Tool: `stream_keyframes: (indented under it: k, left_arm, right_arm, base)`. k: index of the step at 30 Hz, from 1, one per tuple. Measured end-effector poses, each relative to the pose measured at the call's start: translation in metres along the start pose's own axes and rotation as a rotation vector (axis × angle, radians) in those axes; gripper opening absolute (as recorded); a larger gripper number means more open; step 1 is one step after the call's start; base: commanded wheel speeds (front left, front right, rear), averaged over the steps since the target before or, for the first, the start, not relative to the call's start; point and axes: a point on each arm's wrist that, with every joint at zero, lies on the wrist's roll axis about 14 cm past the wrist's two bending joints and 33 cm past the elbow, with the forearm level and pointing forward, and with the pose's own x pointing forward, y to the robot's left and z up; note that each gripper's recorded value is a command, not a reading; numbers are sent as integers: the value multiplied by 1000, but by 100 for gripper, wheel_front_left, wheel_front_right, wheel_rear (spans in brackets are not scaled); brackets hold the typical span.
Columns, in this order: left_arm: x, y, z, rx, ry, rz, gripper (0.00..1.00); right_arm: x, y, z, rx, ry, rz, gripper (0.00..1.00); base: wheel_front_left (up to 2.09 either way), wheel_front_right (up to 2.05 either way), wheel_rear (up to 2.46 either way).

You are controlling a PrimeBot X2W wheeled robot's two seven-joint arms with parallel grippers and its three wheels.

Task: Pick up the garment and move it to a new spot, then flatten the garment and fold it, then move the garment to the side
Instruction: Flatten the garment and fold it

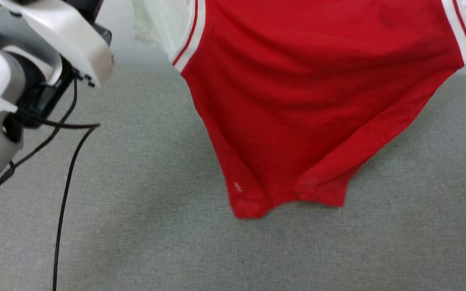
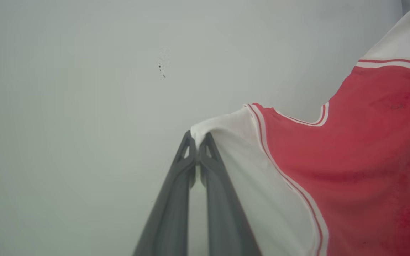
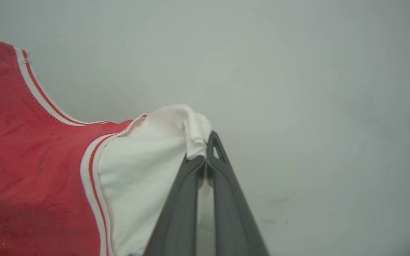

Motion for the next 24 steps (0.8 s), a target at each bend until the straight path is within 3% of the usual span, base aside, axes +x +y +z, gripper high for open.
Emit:
stream_keyframes:
  k: [8,24]
  left_arm:
    - [24,8,44,30,-108,4,0]
    - [129,65,-16,25,-84,110,0]
  right_arm:
    - [6,-3,33,-35,-63,-17,0]
    - [122,-21,15,-147,-63,-108,0]
  base:
    - [0,0,0]
    - [0,0,0]
